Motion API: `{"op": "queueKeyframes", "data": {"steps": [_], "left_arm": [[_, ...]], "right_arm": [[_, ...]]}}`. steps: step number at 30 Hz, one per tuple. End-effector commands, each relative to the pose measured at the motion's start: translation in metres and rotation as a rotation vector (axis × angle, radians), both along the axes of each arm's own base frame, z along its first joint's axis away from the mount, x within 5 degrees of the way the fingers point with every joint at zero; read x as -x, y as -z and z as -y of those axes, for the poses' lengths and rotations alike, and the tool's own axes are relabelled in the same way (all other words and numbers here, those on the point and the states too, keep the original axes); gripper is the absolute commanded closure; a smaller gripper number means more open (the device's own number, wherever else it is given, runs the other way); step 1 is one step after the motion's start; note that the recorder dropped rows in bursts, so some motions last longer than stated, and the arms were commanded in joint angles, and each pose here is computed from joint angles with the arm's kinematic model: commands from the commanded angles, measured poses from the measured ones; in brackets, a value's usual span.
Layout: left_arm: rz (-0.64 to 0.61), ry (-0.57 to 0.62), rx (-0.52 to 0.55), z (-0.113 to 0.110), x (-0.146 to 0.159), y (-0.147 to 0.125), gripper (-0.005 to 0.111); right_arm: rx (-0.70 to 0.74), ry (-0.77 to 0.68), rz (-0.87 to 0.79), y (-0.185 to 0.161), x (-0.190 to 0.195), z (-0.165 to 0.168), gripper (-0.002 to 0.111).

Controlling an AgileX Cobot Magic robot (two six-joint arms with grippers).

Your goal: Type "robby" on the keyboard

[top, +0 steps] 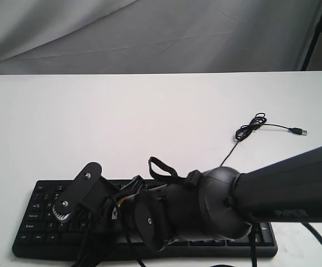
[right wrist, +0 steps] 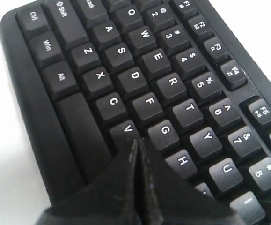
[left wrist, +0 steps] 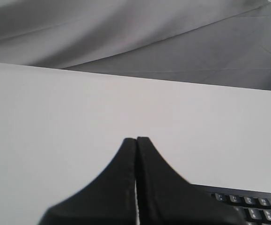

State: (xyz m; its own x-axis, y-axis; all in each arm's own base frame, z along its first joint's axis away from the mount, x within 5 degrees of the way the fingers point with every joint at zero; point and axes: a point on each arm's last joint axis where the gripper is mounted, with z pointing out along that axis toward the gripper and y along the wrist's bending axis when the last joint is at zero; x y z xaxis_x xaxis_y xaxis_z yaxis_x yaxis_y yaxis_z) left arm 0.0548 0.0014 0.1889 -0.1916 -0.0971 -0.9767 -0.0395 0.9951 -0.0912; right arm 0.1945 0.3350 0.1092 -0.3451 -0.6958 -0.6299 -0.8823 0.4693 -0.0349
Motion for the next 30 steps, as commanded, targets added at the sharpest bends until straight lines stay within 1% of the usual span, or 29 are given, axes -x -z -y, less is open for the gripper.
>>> {"op": "queueKeyframes", "data": {"steps": [1,7,10,14,21,30], "left_arm": [[0.002,0.004,0.013,0.0,0.0,0.001,0.107],[0.002,0.004,0.013,0.0,0.0,0.001,0.107],[0.002,0.004,0.013,0.0,0.0,0.001,0.107],[0.002,0.004,0.013,0.0,0.0,0.001,0.107],[0.002,0.004,0.013,0.0,0.0,0.001,0.107],[0.002,0.004,0.013,0.0,0.0,0.001,0.107]], "right_arm": [[-0.02,-0.009,0.024,-0.01,-0.002,-0.001,0.108],[-0.074,0.018,0.07,-0.036,-0.013,0.006,0.108],[-0.084,0.046,0.088,-0.038,-0.022,0.011,0.108],[-0.094,0.06,0.1,-0.039,-0.028,0.01,0.108],[-0.087,0.034,0.078,-0.032,-0.039,-0.01,0.108],[-0.035,0.062,0.03,-0.02,-0.048,0.007,0.108]]}}
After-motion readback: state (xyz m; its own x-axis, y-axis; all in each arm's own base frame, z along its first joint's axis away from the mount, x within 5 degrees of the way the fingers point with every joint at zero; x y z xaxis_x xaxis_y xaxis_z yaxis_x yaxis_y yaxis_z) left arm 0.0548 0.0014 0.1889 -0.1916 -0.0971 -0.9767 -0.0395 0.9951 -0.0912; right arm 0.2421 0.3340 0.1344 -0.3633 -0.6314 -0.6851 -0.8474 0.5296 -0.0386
